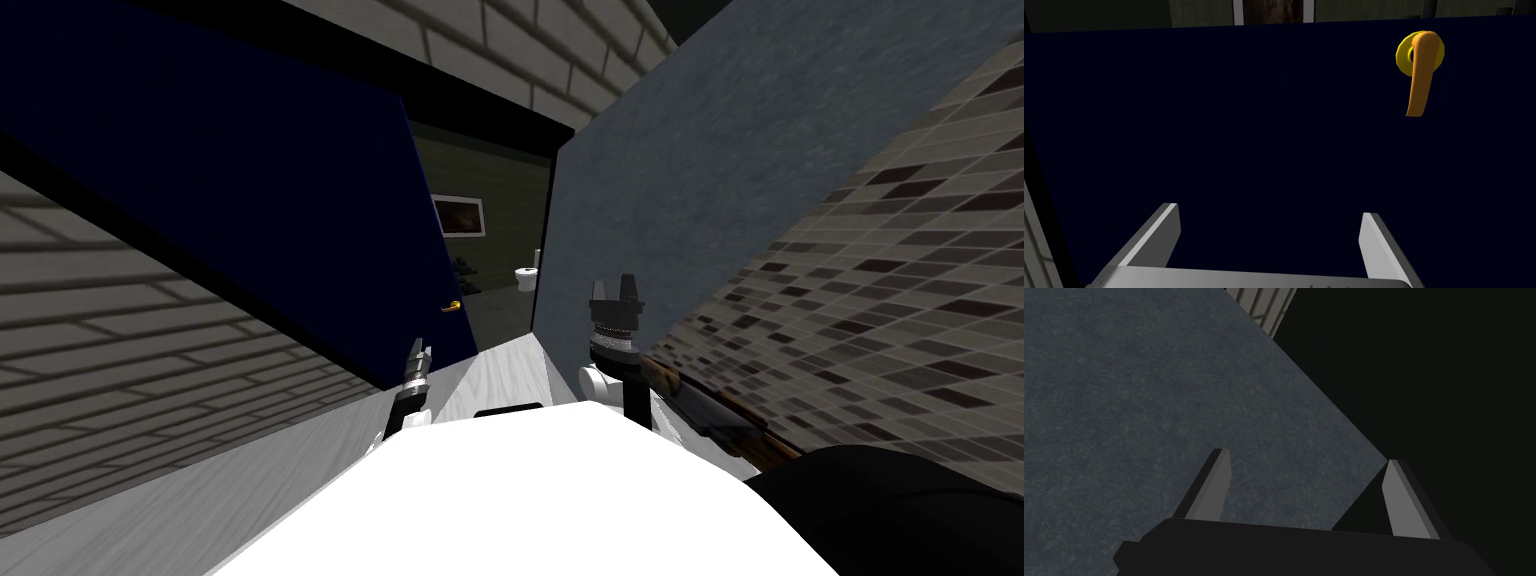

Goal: Pull the door open

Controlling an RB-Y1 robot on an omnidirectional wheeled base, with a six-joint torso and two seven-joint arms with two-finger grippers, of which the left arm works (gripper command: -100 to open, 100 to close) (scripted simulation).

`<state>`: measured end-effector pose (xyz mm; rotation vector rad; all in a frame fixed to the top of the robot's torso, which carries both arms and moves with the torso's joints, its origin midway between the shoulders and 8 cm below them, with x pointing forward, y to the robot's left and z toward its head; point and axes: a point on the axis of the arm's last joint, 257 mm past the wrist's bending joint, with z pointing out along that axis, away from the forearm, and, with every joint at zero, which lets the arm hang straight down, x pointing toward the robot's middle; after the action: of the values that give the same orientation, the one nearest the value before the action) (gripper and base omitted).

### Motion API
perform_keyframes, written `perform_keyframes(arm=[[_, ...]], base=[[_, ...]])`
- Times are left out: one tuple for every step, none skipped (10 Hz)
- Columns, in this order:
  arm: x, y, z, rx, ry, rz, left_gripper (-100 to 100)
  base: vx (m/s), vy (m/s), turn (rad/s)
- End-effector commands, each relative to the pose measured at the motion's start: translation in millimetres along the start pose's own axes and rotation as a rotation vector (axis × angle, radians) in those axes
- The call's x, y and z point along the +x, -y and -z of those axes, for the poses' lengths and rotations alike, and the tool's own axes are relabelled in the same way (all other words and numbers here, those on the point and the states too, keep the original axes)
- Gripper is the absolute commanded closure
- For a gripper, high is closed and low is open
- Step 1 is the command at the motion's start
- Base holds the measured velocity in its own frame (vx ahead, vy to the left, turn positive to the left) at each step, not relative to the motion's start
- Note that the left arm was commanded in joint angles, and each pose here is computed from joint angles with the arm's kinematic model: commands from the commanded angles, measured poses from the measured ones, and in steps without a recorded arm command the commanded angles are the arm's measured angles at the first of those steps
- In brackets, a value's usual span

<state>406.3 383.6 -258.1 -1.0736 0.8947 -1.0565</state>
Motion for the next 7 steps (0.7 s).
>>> perform_keyframes(arm=[[-2.2,-11.5,1.8,-0.019,0.005,0.003,-100],[-3.7,-17.2,3.3,-0.029,0.007,0.005,-100],[-5.1,-22.7,4.9,-0.040,0.010,0.007,-100],[-7.9,-33.5,8.1,-0.060,0.016,0.010,-100],[-9.4,-38.8,9.8,-0.070,0.019,0.012,-100],[-10.8,-44.1,11.6,-0.081,0.022,0.014,-100],[-12.0,-48.9,13.3,-0.090,0.025,0.016,-100]], base=[[0.110,-0.005,-0.021],[0.111,0.009,-0.020],[0.098,0.013,-0.021],[0.119,0.004,-0.038],[0.145,0.008,-0.029],[0.146,0.007,-0.020],[0.103,0.026,-0.015]])
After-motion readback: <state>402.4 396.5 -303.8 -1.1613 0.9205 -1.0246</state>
